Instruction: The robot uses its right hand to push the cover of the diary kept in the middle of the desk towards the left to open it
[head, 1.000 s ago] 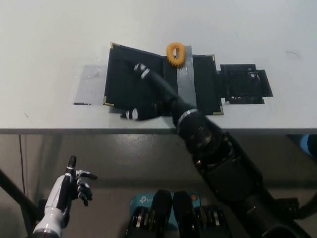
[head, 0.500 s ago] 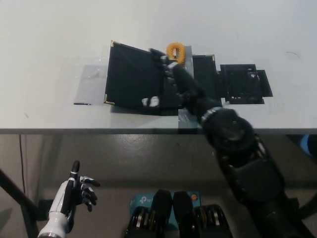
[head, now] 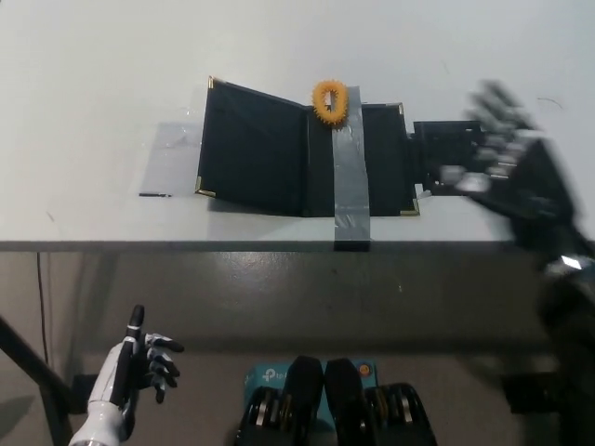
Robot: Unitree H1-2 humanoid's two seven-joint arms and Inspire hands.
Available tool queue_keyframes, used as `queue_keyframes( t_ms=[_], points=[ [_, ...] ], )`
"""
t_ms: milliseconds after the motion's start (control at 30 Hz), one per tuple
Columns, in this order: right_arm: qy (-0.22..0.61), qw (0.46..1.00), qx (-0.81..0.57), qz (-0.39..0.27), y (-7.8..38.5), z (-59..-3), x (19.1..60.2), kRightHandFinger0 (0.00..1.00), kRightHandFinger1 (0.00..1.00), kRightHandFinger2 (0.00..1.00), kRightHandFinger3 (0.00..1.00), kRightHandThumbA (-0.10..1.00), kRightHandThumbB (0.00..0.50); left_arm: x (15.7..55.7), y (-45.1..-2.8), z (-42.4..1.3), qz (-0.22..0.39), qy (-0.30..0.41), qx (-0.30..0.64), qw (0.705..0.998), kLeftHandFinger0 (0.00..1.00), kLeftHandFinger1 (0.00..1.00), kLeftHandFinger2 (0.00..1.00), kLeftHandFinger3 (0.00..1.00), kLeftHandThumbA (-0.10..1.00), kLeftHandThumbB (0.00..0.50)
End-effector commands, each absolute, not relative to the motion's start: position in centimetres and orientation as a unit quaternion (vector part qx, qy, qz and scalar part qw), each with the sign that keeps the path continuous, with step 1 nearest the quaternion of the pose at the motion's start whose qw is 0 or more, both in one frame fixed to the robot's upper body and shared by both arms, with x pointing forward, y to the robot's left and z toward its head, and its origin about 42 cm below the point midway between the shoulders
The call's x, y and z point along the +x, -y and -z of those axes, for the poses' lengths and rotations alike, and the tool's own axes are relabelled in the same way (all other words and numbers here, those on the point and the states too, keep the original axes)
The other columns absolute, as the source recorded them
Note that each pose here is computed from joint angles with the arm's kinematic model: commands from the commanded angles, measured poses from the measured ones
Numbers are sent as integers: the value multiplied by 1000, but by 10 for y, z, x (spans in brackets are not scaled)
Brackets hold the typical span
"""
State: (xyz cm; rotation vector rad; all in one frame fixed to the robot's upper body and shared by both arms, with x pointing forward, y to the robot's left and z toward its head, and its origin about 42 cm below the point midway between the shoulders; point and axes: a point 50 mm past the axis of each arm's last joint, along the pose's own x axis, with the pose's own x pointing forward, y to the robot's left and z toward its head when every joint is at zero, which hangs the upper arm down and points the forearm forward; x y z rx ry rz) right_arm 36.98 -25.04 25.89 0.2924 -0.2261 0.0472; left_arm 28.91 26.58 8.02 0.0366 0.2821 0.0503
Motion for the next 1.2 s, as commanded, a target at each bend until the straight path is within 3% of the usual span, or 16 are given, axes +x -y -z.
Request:
queue_keyframes(
  t_ms=[0, 67, 100, 233, 300, 333, 500, 633, 667, 967, 1067, 1100, 1167],
  points=[
    [182, 960, 212, -2, 290, -274, 339, 889, 966, 953, 1000, 1000, 201, 290, -276, -92, -52, -93, 13, 994, 109, 212, 228, 368, 1000, 406],
    [180, 962, 205, 9, 295, -270, 336, 852, 928, 908, 1000, 1000, 226, 289, -278, -91, -55, -94, 11, 994, 108, 206, 221, 359, 1000, 413],
    [166, 967, 183, 60, 313, -254, 323, 811, 885, 851, 910, 1000, 243, 288, -279, -91, -63, -99, 15, 993, 77, 192, 210, 347, 1000, 425],
    [156, 968, 161, 113, 330, -229, 310, 852, 901, 869, 899, 1000, 230, 288, -280, -91, -64, -98, 17, 993, 64, 178, 206, 351, 1000, 440],
    [156, 968, 161, 113, 330, -228, 310, 852, 900, 868, 897, 1000, 230, 288, -280, -91, -64, -98, 17, 993, 63, 177, 205, 351, 1000, 441],
    [139, 968, 146, 147, 340, -204, 301, 822, 894, 867, 883, 1000, 215, 285, -283, -89, -68, -106, 16, 992, 79, 177, 200, 358, 1000, 450],
    [124, 969, 136, 166, 347, -175, 292, 806, 886, 869, 891, 1000, 172, 284, -286, -91, -74, -103, 25, 992, 84, 187, 215, 374, 1000, 441],
    [97, 970, 110, 193, 356, -149, 284, 764, 854, 838, 856, 1000, 171, 285, -287, -90, -71, -101, 24, 992, 92, 193, 216, 391, 1000, 465],
    [87, 971, 91, 205, 361, -138, 281, 735, 834, 825, 841, 1000, 197, 286, -288, -93, -66, -96, 23, 993, 93, 194, 222, 395, 1000, 470],
    [43, 970, 60, 230, 370, -93, 273, 724, 825, 824, 844, 959, 178, 290, -290, -95, -63, -89, 22, 994, 95, 194, 234, 417, 1000, 468],
    [20, 967, 63, 247, 374, -73, 267, 716, 817, 812, 817, 925, 161, 291, -289, -95, -67, -98, 24, 993, 101, 193, 228, 399, 1000, 499],
    [14, 965, 66, 254, 374, -72, 267, 709, 813, 810, 811, 926, 190, 291, -289, -95, -67, -97, 27, 993, 113, 203, 235, 402, 1000, 498],
    [18, 965, 63, 253, 374, -74, 269, 722, 825, 832, 827, 943, 188, 290, -290, -95, -67, -96, 28, 993, 116, 208, 241, 405, 1000, 482]
  ],
)
